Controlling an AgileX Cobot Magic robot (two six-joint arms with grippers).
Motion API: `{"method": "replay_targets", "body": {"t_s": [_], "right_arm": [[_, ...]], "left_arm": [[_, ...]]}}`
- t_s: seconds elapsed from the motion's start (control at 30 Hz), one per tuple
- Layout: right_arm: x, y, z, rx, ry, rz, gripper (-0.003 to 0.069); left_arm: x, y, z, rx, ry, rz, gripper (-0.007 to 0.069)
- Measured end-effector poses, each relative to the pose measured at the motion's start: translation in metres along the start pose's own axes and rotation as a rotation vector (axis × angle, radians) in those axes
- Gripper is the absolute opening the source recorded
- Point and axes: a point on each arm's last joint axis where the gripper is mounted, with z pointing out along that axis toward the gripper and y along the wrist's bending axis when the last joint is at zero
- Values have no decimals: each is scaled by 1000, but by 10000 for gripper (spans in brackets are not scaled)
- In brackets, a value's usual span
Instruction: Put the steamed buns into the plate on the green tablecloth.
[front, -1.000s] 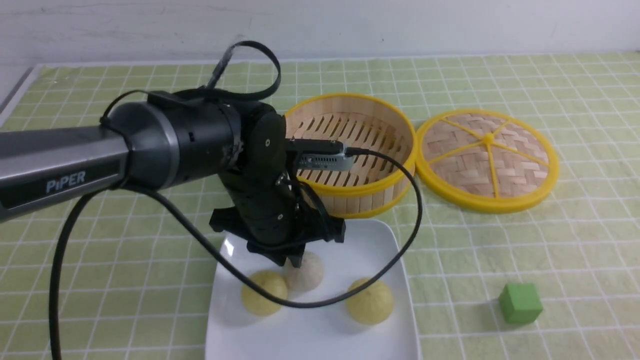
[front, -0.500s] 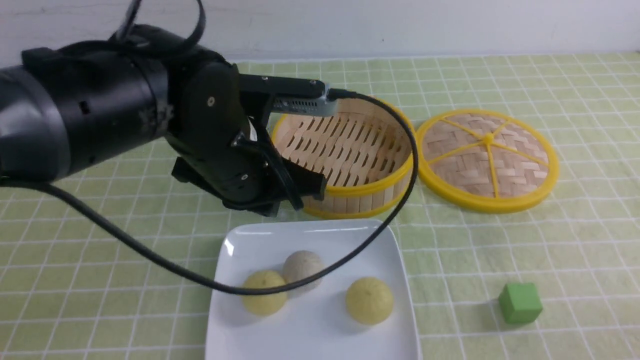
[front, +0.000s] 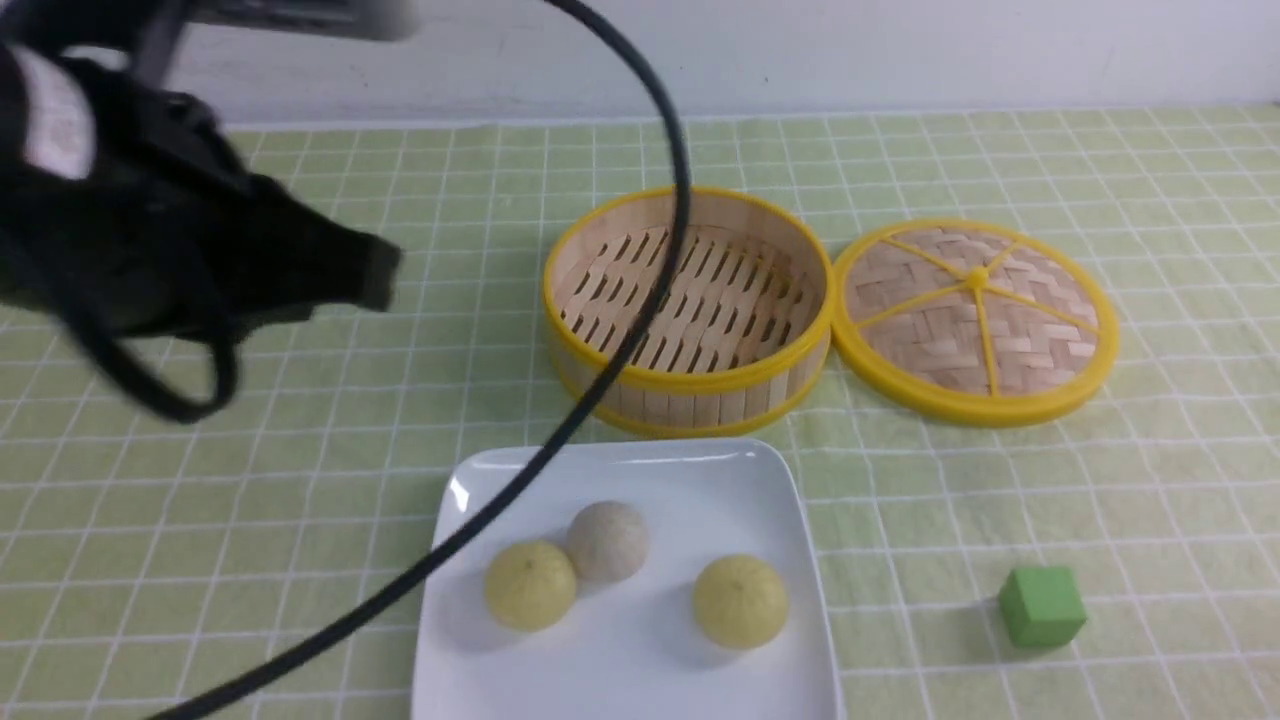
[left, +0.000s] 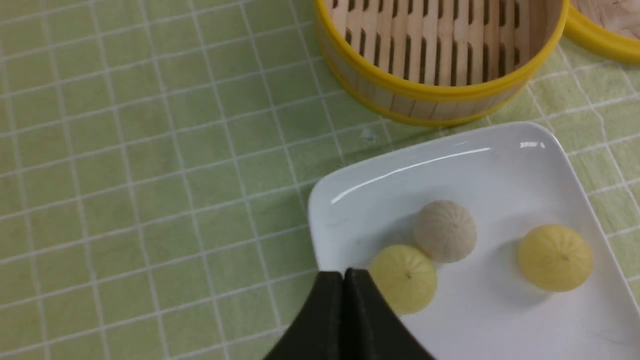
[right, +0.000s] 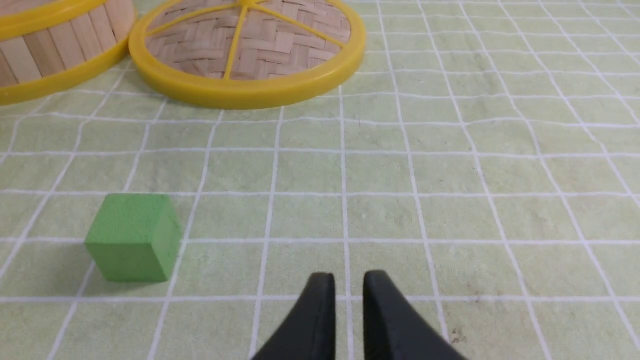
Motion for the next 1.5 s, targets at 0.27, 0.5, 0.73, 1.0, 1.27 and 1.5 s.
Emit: {"method": "replay_targets", "body": {"t_s": [0.27, 0.5, 0.73, 1.0, 1.27, 1.5], "right_arm": [[0, 0, 0, 0, 0, -1, 127], [0, 0, 0, 1, 0, -2, 133], [0, 0, 0, 1, 0, -2, 138], [0, 0, 0, 1, 0, -2, 145], [0, 0, 0, 1, 0, -2, 153], [0, 0, 0, 1, 0, -2, 154]], "left_arm": [[89, 35, -56, 60, -260, -60, 2], [152, 38, -38, 209, -418, -223, 2], [183, 40, -10, 189, -368, -253, 3], [202, 46, 16, 64, -301, -181, 13], [193, 43, 13, 107, -406, -145, 19], [191, 36, 11, 156, -437, -70, 22]]}}
